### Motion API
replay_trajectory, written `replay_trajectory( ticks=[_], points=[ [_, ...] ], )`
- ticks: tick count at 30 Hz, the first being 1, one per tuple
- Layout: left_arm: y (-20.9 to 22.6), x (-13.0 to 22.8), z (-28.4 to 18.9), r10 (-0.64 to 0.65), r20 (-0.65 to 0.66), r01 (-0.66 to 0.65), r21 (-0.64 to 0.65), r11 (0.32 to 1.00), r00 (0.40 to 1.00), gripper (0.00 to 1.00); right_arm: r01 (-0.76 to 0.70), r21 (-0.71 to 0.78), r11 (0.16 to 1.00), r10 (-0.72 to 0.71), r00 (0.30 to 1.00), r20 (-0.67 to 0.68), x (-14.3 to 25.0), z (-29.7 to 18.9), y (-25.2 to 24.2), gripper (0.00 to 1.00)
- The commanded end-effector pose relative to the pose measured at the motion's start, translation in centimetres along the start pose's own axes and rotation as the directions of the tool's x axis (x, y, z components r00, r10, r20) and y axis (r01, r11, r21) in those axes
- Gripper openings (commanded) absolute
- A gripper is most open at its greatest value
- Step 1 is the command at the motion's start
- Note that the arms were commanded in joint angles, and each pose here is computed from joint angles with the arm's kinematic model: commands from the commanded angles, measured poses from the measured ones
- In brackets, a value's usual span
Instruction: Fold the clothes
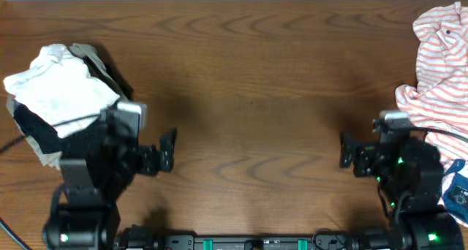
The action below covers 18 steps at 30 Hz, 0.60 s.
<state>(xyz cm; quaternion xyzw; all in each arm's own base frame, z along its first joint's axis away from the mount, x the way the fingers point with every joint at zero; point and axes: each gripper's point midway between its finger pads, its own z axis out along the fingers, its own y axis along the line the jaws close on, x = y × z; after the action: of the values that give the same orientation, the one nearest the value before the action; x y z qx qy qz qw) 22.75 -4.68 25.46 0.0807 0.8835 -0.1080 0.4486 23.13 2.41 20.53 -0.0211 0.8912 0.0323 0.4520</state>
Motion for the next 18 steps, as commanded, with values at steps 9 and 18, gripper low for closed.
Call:
replay_trajectory(
  ticks=[9,18],
  points=[
    [-0.5,7.7,-1.1,-0.074,-0.251,0.074,-0.007,0.997,0.965,0.98,-0.007,0.015,1.000,0.013,0.927,-0.375,11.4,0.8,-0.4,0.99],
    [-0.5,8.1,-1.2,-0.078,-0.267,0.079,-0.008,0.997,0.961,0.98,-0.005,0.017,1.000,0.012,0.910,-0.414,12.5,0.2,-0.4,0.99]
  ],
)
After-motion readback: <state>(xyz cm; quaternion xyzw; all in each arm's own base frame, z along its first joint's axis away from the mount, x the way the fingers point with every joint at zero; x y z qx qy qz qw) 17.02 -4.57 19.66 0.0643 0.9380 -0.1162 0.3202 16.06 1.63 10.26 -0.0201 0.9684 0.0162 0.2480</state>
